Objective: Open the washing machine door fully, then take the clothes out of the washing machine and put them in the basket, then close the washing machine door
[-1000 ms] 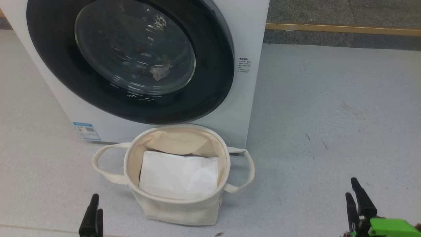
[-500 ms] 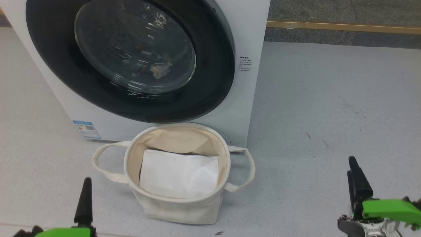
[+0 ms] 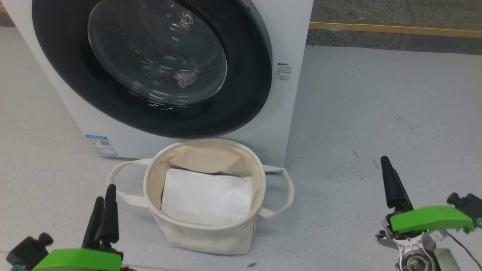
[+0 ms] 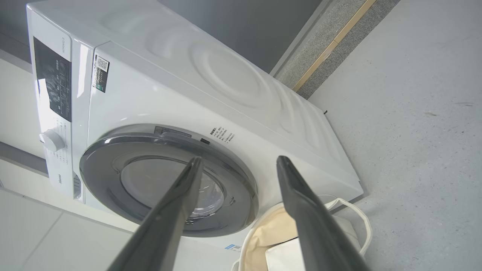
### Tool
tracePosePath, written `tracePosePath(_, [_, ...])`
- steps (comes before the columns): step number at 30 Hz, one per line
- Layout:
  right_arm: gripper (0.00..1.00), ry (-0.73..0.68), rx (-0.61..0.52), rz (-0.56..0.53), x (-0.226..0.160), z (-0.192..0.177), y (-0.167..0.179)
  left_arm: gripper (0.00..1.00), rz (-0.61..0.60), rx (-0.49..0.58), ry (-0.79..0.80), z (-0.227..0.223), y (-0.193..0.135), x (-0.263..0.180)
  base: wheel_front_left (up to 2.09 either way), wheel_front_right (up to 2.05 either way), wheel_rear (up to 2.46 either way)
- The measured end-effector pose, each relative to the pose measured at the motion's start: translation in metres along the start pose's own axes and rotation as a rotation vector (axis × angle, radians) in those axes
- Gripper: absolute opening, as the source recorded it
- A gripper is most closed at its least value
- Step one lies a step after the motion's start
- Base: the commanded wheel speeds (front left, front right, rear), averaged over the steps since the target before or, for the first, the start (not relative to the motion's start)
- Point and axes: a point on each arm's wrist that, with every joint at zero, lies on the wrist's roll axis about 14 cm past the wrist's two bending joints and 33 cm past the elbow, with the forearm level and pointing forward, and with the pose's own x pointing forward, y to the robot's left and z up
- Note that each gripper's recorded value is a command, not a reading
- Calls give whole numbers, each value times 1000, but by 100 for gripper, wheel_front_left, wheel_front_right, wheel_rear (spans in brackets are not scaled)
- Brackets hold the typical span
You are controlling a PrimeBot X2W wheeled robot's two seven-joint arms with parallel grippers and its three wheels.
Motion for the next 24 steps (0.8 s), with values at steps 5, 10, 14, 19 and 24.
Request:
tracePosePath(5, [100, 12, -99, 19, 2, -5, 6, 100, -27, 110, 17, -3, -6, 0, 0, 0, 0])
tracePosePath(10, [100, 19, -186, 50, 7, -8, 15, 100, -32, 199, 25, -5, -8, 1, 0, 0, 0])
tracePosePath(14, [100, 19, -233, 62, 9, -9, 19, 100, -34, 245, 27, -6, -8, 1, 0, 0, 0])
tracePosePath(19, [100, 25, -311, 81, 12, -13, 23, 100, -45, 331, 42, -10, -9, 1, 0, 0, 0])
tracePosePath(24, [100, 39, -395, 94, 14, -18, 25, 100, -52, 419, 68, -18, -7, 0, 0, 0, 0])
